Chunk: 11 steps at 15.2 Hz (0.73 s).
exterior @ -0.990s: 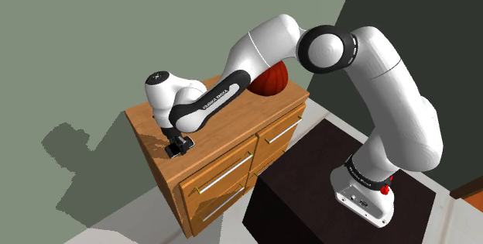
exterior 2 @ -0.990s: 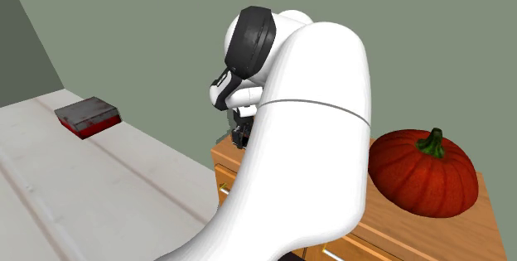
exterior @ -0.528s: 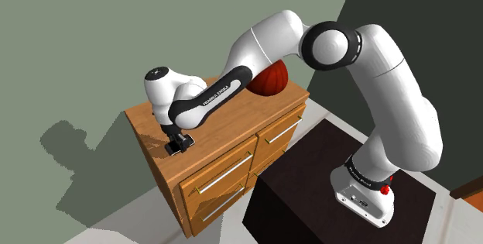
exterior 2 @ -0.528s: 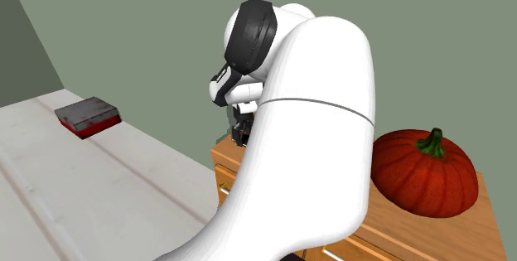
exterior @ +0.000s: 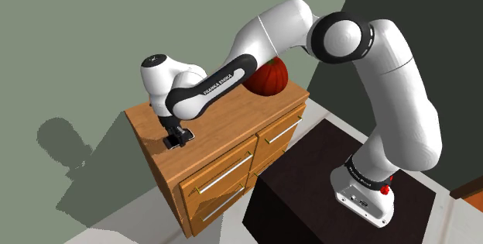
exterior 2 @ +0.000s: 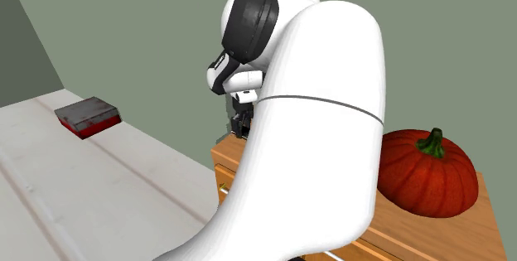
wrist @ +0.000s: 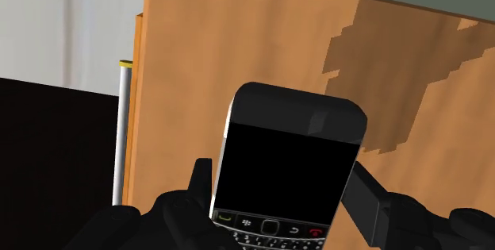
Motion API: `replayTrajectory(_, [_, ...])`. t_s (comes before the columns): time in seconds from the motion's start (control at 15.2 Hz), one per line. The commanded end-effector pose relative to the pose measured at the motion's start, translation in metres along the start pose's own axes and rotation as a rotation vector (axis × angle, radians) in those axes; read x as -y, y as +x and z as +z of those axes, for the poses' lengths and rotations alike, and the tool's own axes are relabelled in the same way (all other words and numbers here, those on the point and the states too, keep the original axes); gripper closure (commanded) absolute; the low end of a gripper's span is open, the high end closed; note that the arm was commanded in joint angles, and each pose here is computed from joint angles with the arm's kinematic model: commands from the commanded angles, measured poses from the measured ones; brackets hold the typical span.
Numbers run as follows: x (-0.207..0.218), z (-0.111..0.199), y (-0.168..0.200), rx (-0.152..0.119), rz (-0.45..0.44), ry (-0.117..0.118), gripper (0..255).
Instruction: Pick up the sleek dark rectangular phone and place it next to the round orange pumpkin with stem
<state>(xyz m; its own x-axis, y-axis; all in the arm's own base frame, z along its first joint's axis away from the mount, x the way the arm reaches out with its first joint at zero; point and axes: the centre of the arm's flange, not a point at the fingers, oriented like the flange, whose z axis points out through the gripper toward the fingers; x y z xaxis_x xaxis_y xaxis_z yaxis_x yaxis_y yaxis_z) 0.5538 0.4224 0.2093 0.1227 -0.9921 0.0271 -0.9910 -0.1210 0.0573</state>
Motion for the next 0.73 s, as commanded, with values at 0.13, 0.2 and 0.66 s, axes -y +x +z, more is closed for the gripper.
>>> replayTrajectory(0.13, [0.001, -0.022, 0.0, 0.0, 0.0, 0.0, 255])
replayTrajectory(0.2, [0.0, -0.027, 0.0, 0.0, 0.0, 0.0, 255])
replayTrajectory(0.66, [-0.002, -0.064, 0.001, 0.0, 0.0, 0.0, 255])
